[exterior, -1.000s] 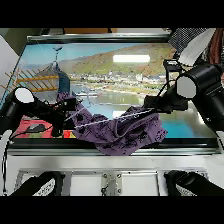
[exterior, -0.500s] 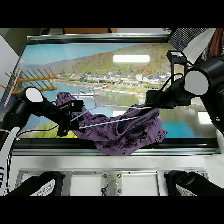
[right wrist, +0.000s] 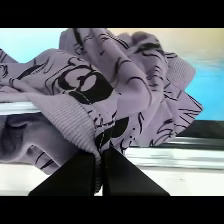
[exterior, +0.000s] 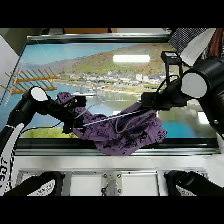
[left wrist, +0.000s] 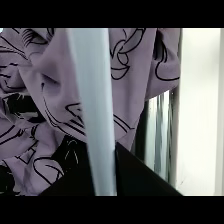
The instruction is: Fold the clothes and pants, and hang the long-sleeved shirts on hangers.
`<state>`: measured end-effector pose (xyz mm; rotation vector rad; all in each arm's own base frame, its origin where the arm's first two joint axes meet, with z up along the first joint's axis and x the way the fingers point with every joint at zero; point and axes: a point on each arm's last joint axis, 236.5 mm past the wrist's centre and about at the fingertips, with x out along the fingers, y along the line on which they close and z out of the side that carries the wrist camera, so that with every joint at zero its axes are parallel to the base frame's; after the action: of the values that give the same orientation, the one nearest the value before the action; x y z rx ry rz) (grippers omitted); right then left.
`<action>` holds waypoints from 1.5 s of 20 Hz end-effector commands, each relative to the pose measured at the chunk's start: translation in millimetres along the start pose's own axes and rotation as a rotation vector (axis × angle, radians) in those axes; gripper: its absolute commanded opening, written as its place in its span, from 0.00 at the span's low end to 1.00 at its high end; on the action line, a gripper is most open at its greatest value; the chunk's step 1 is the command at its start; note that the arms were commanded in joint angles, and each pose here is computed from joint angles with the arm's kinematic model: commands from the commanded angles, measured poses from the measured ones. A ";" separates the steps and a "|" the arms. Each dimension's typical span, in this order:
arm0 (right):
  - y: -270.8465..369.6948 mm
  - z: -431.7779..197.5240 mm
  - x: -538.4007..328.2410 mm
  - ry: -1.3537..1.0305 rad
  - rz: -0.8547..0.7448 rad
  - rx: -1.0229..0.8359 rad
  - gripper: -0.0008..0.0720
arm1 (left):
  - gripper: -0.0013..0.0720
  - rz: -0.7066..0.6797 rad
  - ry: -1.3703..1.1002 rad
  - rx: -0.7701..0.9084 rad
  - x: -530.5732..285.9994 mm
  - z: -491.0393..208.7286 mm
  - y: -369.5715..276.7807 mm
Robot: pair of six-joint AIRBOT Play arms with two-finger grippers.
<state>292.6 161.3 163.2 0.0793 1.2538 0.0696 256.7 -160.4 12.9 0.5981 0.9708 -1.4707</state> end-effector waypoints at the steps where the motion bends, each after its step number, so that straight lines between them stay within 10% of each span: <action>1: 22.6 -1.0 1.1 -0.020 0.042 -0.044 0.05 | 0.04 0.005 -0.015 -0.006 -0.1 3.1 1.6; 30: 202.5 7.2 -7.8 -0.140 0.432 -0.243 0.08 | 0.04 0.001 -0.014 -0.005 0.2 3.4 0.7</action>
<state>296.1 359.8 192.5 0.1395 1.0628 0.5734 258.0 -163.1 14.2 0.5840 0.9631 -1.4682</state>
